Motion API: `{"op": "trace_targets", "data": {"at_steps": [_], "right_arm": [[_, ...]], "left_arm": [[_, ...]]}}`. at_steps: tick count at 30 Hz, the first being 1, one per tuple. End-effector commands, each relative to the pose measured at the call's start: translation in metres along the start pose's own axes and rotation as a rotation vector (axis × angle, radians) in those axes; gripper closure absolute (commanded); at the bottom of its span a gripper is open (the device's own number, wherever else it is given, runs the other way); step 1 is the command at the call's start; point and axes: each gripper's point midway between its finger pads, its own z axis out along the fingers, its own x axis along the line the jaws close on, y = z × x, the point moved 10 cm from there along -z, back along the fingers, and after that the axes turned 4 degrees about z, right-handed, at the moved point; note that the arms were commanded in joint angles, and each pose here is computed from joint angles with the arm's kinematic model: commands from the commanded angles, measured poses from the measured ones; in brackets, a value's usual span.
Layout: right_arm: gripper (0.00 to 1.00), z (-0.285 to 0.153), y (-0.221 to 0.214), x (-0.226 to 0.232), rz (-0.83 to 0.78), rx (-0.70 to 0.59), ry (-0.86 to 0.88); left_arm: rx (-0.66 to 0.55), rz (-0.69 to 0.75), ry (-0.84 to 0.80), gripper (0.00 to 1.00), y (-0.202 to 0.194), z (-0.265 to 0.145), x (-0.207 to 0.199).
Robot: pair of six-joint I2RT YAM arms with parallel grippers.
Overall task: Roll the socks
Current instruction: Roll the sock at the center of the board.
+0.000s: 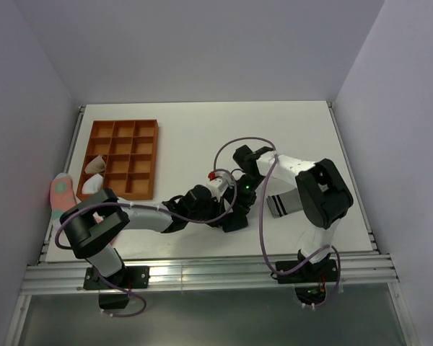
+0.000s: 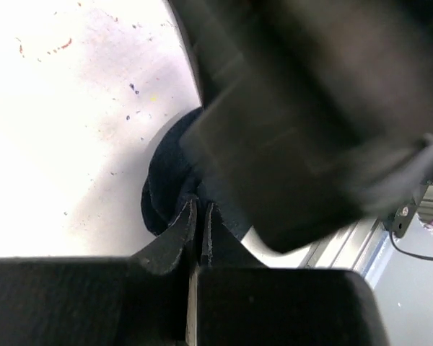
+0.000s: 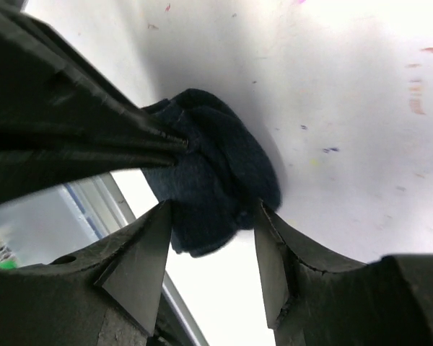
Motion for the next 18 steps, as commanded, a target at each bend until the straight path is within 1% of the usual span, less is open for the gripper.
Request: {"op": "trace_targets", "data": {"at_steps": [1,4,10,11,13,14,16,18], "right_arm": [[0.44,-0.021,0.008,-0.001,-0.11,-0.137,-0.026],[0.44,-0.027,0.003,0.0,-0.115,-0.163,0.008],[0.44,-0.041,-0.008,-0.002,-0.134,-0.221,-0.018],[0.45,-0.047,-0.011,-0.003,-0.144,-0.247,-0.035],[0.46,-0.05,-0.019,-0.005,-0.152,-0.256,-0.072],[0.47,-0.058,-0.02,-0.003,-0.193,-0.288,-0.12],[0.47,-0.056,-0.032,-0.002,-0.22,-0.288,-0.163],[0.48,-0.058,-0.043,0.003,-0.296,-0.298,-0.223]], "left_arm": [[0.257,-0.042,0.141,1.0,-0.049,-0.006,0.03],[0.268,-0.053,0.139,1.0,-0.05,-0.005,0.031],[0.285,-0.062,0.14,1.0,-0.049,-0.002,0.032],[0.288,-0.063,0.138,1.0,-0.049,-0.002,0.032],[0.291,-0.068,0.141,1.0,-0.048,-0.001,0.032],[0.296,-0.066,0.141,1.0,-0.049,-0.001,0.032],[0.303,-0.069,0.141,1.0,-0.048,0.001,0.032],[0.312,-0.068,0.141,1.0,-0.047,0.002,0.031]]}}
